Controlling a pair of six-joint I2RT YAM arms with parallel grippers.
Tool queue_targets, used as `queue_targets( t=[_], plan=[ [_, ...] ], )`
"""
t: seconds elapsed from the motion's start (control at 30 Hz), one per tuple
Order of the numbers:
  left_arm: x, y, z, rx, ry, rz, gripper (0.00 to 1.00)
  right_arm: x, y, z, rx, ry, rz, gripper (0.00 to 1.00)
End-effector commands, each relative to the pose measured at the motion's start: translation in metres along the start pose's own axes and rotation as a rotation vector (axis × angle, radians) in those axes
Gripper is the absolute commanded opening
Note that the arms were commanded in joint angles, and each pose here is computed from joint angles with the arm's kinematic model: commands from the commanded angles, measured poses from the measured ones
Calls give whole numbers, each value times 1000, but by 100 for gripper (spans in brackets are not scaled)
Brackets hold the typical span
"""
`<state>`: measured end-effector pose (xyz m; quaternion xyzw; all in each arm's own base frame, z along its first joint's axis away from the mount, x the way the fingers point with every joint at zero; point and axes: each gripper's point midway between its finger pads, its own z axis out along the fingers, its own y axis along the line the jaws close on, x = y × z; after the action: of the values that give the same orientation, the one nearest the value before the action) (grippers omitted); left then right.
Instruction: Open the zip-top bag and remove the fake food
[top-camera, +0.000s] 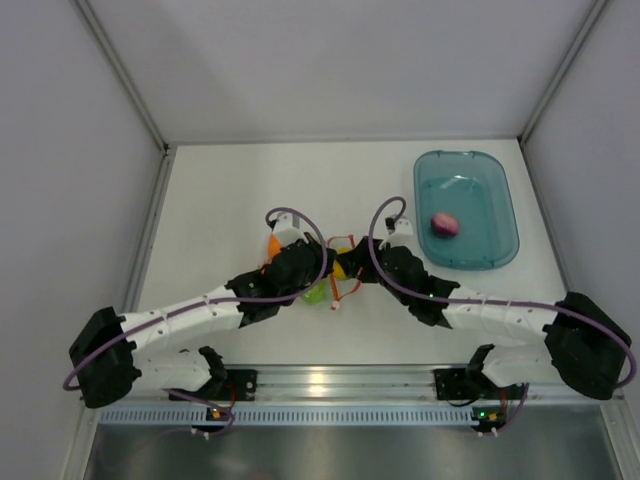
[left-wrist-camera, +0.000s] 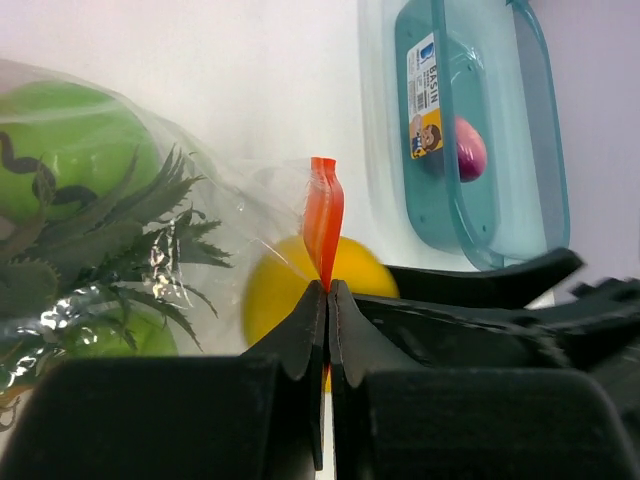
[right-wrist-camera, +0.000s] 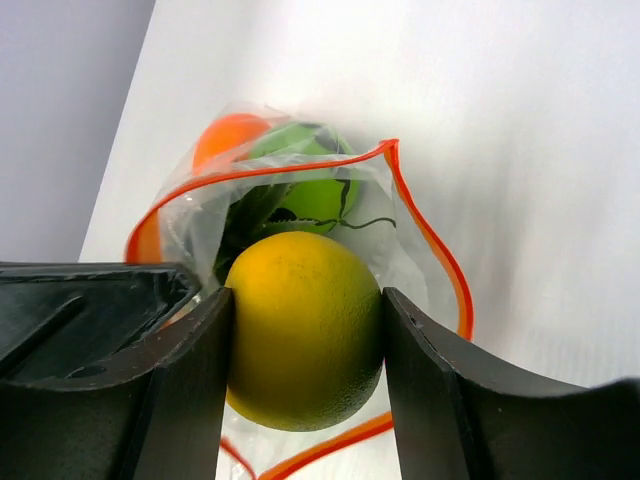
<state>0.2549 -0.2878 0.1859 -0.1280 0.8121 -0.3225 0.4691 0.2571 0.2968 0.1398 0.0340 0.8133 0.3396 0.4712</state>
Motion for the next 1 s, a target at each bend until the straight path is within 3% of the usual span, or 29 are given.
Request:
queue_targets(
  t=[0.0,0.3,0.53,0.73,0.9,0.93,0.97],
  plan=[
    [-9,1,-1,6,-26,-32,0,-15,-10,-21,59,-41,-54,35],
    [-24,3,-6,23,-41,-61,0,-96,-40,-69,241,-195,-163,36],
    [-27,-5,-14,68,-28,-69,0,-185,-130,-81,460,-304,-77,39],
    [-27,-22,-17,124,8,-58,0,-211,-219,-73,726,-252,-20,44],
    [-28,-36,-21,171,31,-33,0,-200,-274,-54,827,-140,22,47],
    [-29,-37,-22,179,36,-25,0,-203,-277,-53,841,-138,23,48],
    [-30,-39,-23,185,37,-22,0,-202,-283,-53,861,-129,22,56]
  ],
)
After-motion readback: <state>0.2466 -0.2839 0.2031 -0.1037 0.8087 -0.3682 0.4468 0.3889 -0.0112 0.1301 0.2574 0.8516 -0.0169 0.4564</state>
